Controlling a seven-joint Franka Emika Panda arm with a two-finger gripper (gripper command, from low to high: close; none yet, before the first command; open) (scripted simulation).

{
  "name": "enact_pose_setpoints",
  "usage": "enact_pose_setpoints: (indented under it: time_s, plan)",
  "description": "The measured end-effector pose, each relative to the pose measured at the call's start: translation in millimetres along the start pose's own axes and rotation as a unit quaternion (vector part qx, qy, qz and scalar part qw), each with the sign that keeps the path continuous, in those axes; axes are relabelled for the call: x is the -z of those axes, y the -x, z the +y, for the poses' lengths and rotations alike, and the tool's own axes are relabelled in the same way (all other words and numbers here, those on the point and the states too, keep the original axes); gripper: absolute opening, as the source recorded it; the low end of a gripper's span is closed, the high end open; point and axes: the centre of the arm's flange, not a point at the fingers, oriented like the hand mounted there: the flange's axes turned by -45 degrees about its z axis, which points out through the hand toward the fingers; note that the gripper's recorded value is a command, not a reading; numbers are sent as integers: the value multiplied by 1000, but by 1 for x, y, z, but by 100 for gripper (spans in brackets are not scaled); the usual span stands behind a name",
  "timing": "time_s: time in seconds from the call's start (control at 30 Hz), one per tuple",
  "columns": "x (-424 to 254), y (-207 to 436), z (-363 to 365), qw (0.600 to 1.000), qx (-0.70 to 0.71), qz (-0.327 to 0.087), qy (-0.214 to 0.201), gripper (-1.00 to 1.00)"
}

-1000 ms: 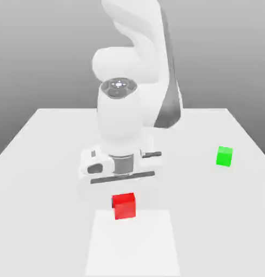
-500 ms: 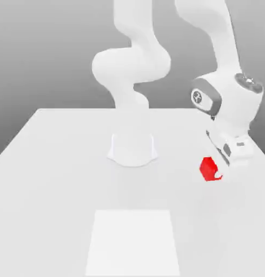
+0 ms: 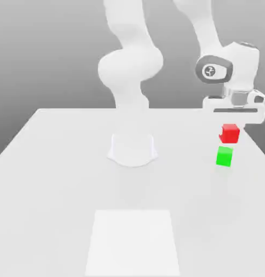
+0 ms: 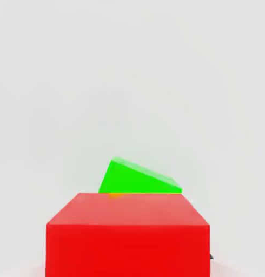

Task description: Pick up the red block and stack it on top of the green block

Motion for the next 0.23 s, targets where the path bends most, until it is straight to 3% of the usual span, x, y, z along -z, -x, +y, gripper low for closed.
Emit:
enact_pose_setpoints:
  time_s: [0.13,0.17,0.23]
  plan:
    - [-22,1,-2,1000,1,-2,-1,-100]
    - [-27,2,-2,1000,0,-3,-2,100]
    - [-27,10,-4,1000,-12,-3,-2,100]
